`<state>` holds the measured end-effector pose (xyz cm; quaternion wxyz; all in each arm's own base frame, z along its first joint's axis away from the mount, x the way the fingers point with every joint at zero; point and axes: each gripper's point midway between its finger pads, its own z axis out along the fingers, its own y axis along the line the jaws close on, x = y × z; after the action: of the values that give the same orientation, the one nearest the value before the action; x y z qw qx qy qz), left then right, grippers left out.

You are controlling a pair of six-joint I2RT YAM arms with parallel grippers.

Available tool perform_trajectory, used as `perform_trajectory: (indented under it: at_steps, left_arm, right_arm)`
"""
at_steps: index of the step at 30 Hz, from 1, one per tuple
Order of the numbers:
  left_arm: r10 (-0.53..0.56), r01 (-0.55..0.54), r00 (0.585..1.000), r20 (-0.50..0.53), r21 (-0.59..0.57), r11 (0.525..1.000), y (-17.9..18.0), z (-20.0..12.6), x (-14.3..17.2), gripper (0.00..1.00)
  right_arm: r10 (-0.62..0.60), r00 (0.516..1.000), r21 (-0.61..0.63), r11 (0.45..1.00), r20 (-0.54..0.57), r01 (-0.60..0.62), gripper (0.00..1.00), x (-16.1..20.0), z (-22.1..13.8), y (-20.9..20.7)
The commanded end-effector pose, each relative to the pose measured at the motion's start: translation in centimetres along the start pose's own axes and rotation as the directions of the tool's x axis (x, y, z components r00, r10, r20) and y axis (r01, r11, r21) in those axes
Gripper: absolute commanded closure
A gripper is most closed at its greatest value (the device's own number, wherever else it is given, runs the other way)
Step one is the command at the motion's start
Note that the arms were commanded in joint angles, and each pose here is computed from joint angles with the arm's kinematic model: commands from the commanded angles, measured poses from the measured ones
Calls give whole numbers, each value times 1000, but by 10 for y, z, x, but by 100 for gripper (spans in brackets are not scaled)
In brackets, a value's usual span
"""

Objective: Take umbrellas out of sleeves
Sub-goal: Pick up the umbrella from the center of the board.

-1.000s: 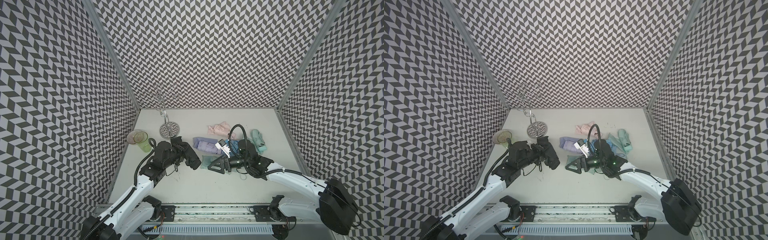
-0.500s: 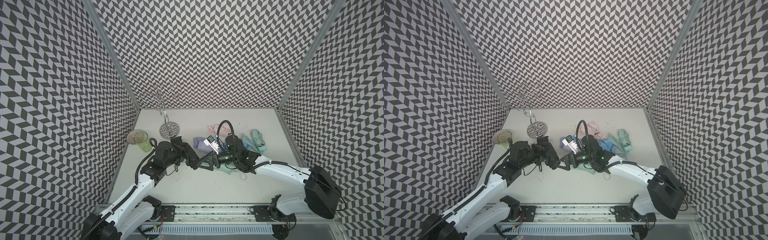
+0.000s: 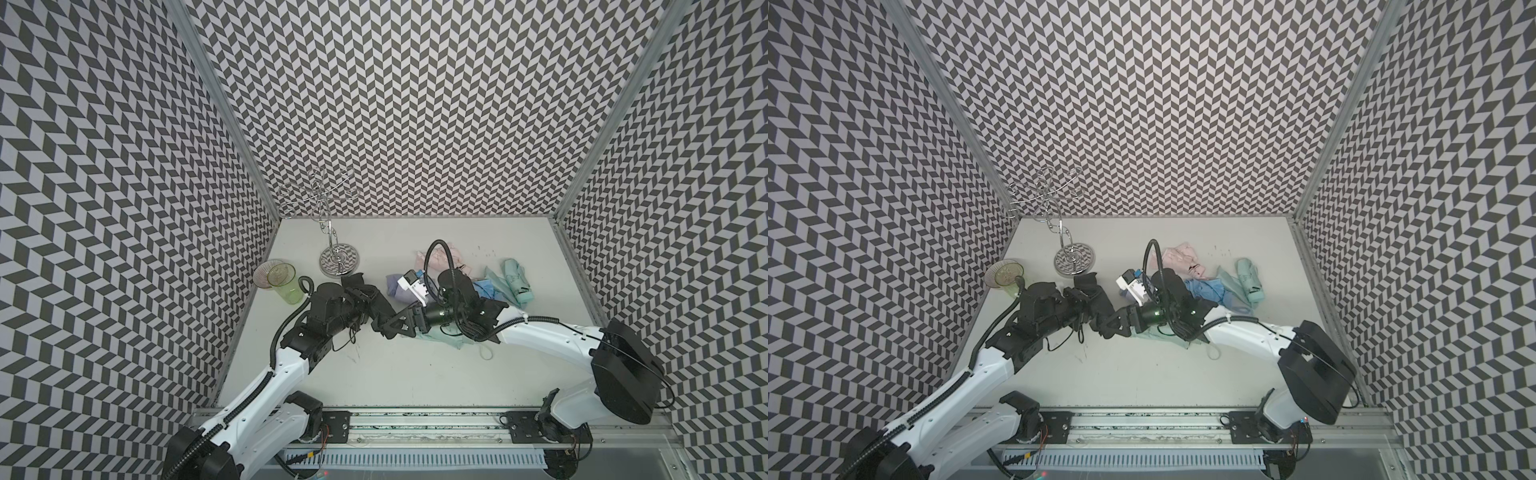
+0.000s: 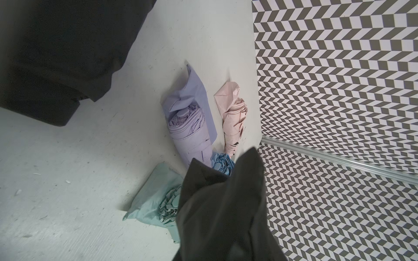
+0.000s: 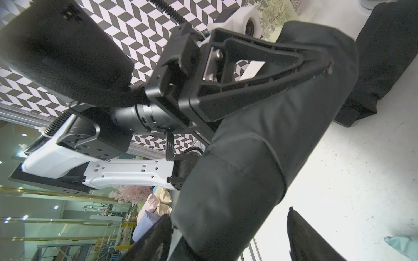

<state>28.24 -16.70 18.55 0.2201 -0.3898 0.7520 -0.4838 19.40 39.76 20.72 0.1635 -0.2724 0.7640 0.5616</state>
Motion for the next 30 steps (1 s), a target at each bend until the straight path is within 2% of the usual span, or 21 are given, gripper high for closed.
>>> perform_trajectory:
  at_steps: [1,6,12,15,18,20,23,25,27,30]
  left_arm:
    - [-7,5,1000,18,113,994,-39,-7,-3,88]
    - [-16,14,1000,20,117,993,-40,-7,-3,88]
    - [-28,24,999,29,122,992,-37,-7,-5,88]
    - [-36,33,999,27,123,992,-35,-6,-4,85]
    - [-34,30,999,29,121,992,-34,-5,-5,76]
    - [-32,29,999,28,120,992,-33,-4,-5,64]
    - [-32,29,999,27,113,993,-31,-3,-6,50]
    - [-34,32,999,23,111,993,-30,-1,-6,46]
    - [-35,33,999,16,110,993,-28,0,-5,38]
    - [-28,29,1000,-6,112,993,-29,4,-2,17]
  right_arm:
    - [-11,999,-7,1000,48,11,27,-18,6,5]
    - [11,999,-25,1000,40,-10,34,-18,13,2]
    - [17,999,-31,999,31,-16,59,-19,17,1]
    - [6,999,-42,999,35,-5,66,-20,16,4]
    - [-3,999,-59,998,37,5,73,-21,15,8]
    - [-12,999,-78,997,37,15,78,-22,14,12]
    - [-29,998,-98,995,49,34,82,-25,10,17]
    - [-30,998,-105,994,60,36,84,-29,5,17]
    - [-24,997,-115,993,77,33,85,-32,-1,17]
    - [-5,995,-132,991,103,18,86,-37,-13,13]
